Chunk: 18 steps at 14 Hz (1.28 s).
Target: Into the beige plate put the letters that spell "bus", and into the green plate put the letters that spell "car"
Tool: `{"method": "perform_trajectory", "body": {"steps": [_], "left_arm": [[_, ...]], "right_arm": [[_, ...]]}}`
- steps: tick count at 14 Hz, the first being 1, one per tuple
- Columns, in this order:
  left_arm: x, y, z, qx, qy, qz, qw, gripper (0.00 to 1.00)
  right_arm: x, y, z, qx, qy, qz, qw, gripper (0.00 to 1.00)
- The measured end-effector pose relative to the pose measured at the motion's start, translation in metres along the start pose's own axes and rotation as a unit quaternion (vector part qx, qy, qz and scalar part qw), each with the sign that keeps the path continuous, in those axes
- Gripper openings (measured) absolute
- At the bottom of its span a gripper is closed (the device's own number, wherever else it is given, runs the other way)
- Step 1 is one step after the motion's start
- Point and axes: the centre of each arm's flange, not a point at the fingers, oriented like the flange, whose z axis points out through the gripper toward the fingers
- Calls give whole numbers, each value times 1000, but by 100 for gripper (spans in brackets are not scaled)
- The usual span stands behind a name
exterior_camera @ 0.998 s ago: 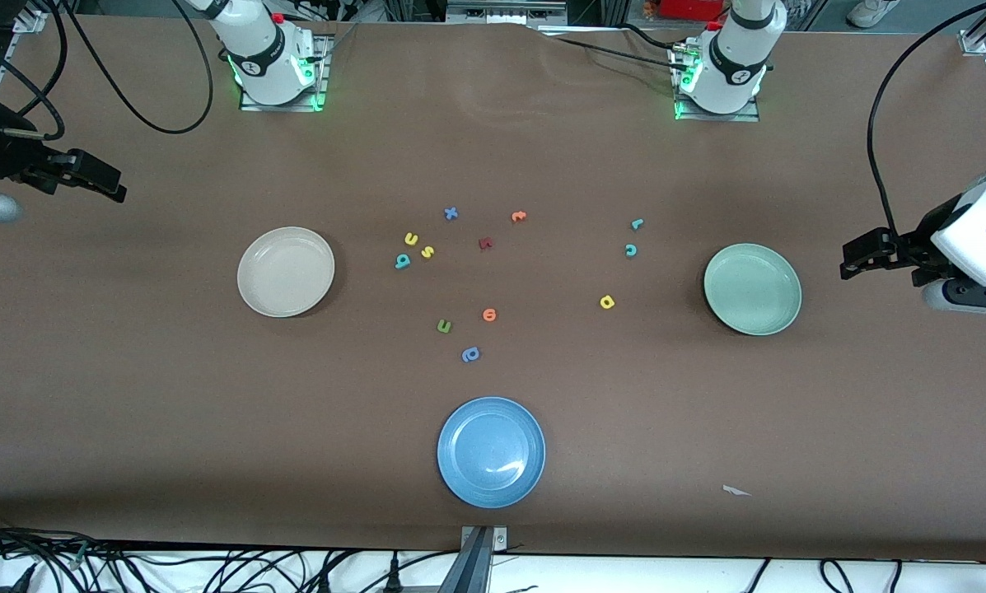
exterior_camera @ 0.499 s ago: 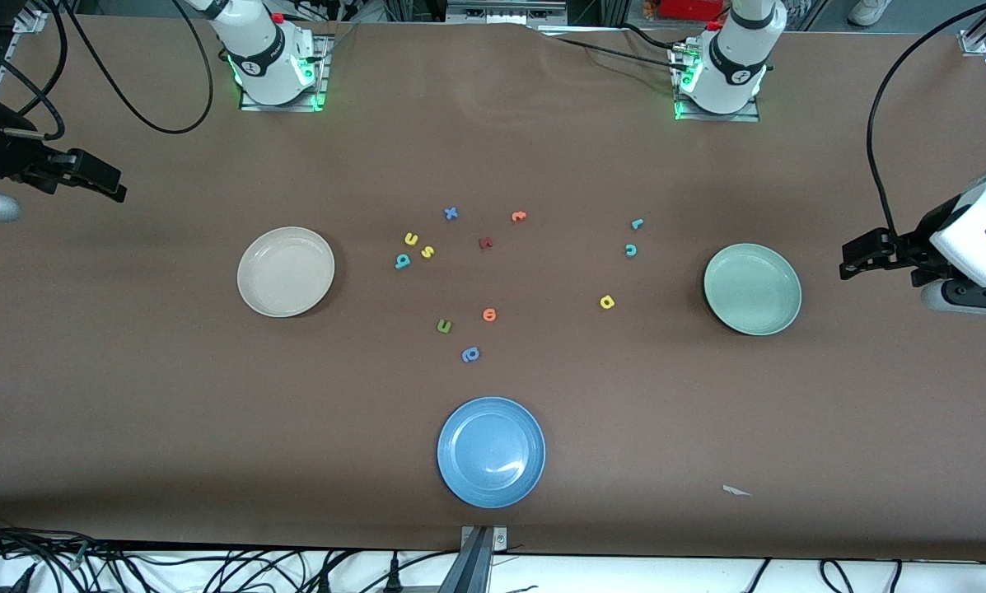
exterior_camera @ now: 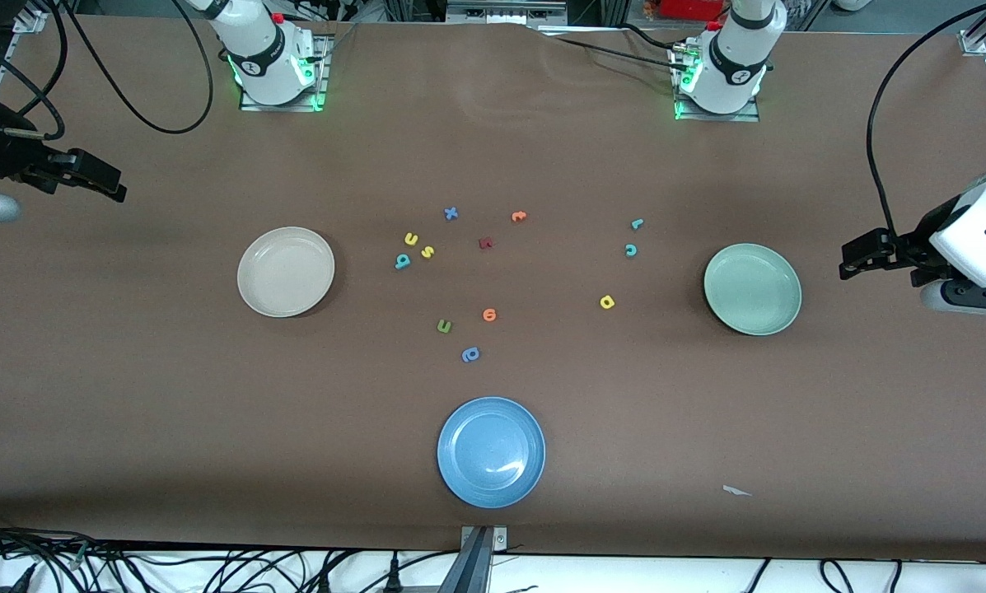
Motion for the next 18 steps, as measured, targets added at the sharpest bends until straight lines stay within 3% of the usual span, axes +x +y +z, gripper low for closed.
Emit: {"method": "perform_trajectory", "body": {"steps": [6,11,13,16,18], "left_arm": [[0,0,0,0,-1,0,1000,100],[-1,2,1,0,-5,2,1000,100],[-1,2,2,-1,-6,2,1000,100],[0,3,7,-1,-12,2,1000,100],[0,4,19,-2,-26,-5,1000,100]], "right_arm": [[-1,-9,0,0,1,-8,1000,100],[0,-86,14,-2,12,-68,998,100],[11,-126,41,-3,15,-77,997,100],[31,-184,115,-12,-10,-84,996,100],[35,-217,157,-15,-10,-52,998,100]]}}
